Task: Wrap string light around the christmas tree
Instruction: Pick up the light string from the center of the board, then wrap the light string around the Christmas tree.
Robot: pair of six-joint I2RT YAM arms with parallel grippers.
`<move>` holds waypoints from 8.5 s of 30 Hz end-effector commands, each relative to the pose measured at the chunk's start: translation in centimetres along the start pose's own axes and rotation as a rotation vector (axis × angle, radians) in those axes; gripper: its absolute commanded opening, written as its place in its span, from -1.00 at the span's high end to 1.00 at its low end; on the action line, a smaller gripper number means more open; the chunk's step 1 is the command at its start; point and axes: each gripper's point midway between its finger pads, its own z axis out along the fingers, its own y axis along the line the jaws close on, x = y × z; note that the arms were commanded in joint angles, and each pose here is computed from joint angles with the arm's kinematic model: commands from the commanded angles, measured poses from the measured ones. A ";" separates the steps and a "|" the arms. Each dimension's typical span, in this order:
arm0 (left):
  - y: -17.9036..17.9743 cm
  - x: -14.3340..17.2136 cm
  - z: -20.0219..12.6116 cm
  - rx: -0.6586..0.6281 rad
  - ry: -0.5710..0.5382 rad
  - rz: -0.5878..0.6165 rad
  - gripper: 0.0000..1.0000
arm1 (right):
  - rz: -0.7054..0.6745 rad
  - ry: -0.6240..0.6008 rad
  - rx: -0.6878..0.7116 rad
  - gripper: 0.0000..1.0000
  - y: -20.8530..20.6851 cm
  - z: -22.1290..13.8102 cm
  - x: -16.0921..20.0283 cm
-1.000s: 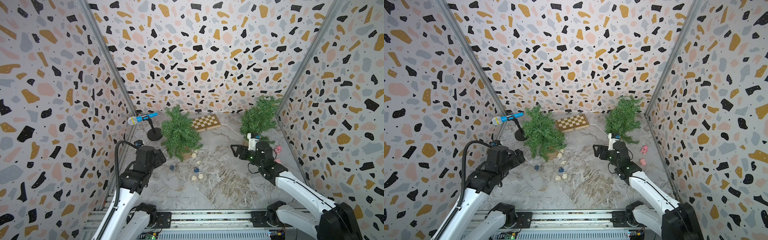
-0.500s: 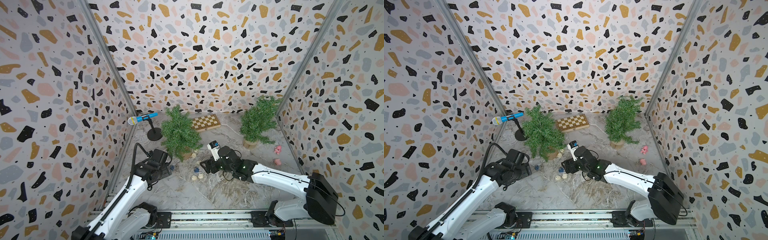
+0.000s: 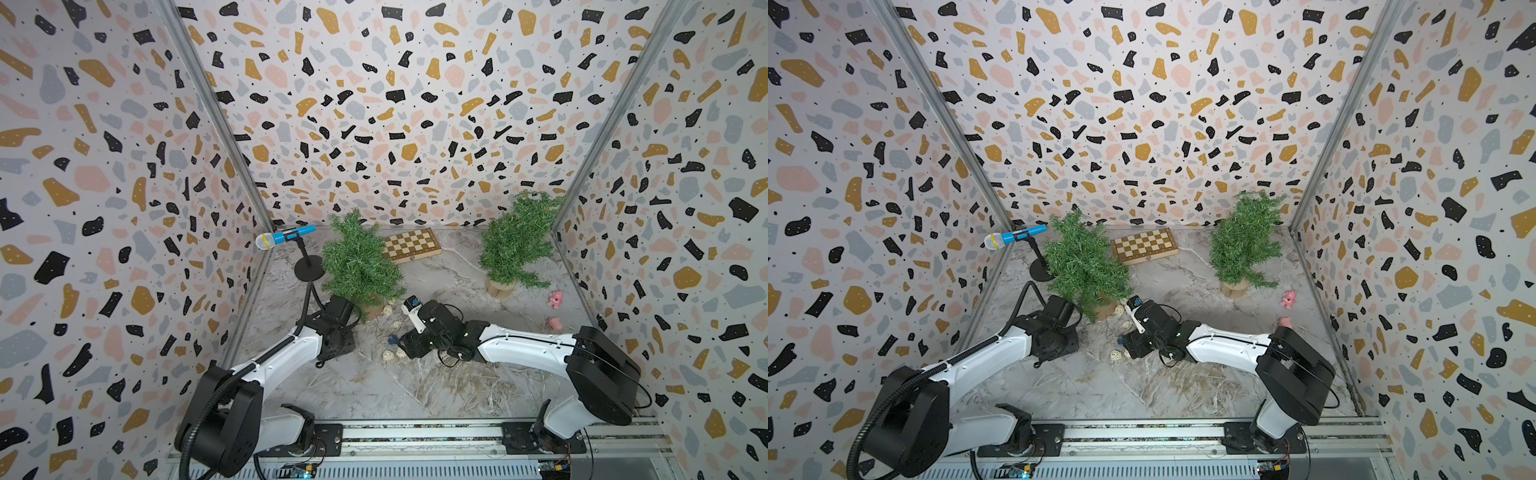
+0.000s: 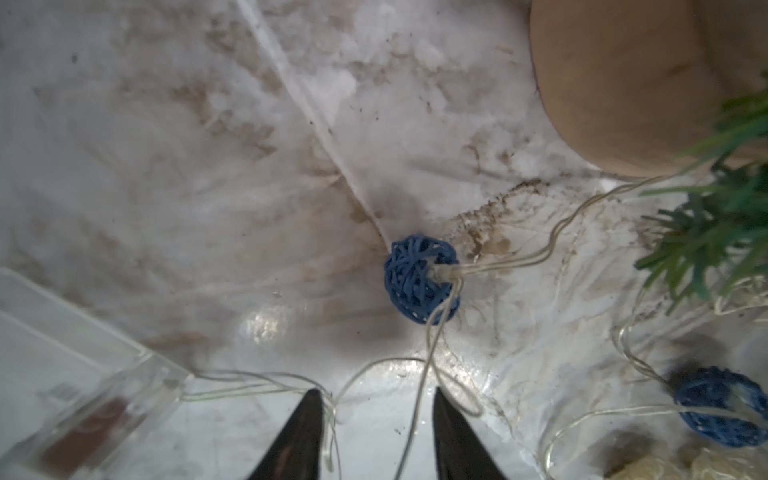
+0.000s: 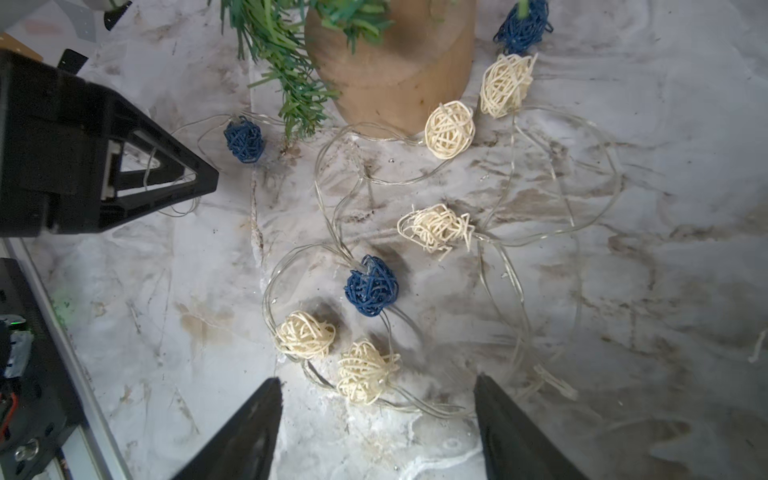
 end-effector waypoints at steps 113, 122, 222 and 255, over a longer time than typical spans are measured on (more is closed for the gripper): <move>4.9 -11.3 -32.2 -0.029 -0.755 0.109 1.00 | -0.250 -0.523 0.199 1.00 4.5 -7.9 -7.1; -0.1 -6.3 -23.3 0.296 -0.520 0.128 0.88 | -0.223 -0.665 0.296 1.00 0.7 -17.1 -11.4; -3.0 -16.4 -31.3 0.241 -1.079 0.311 1.00 | -0.756 -1.011 0.243 1.00 5.5 -26.8 -40.5; -1.8 -27.3 -21.3 0.276 -0.867 -0.015 1.00 | -0.499 -0.940 0.125 1.00 -0.6 -12.4 -43.6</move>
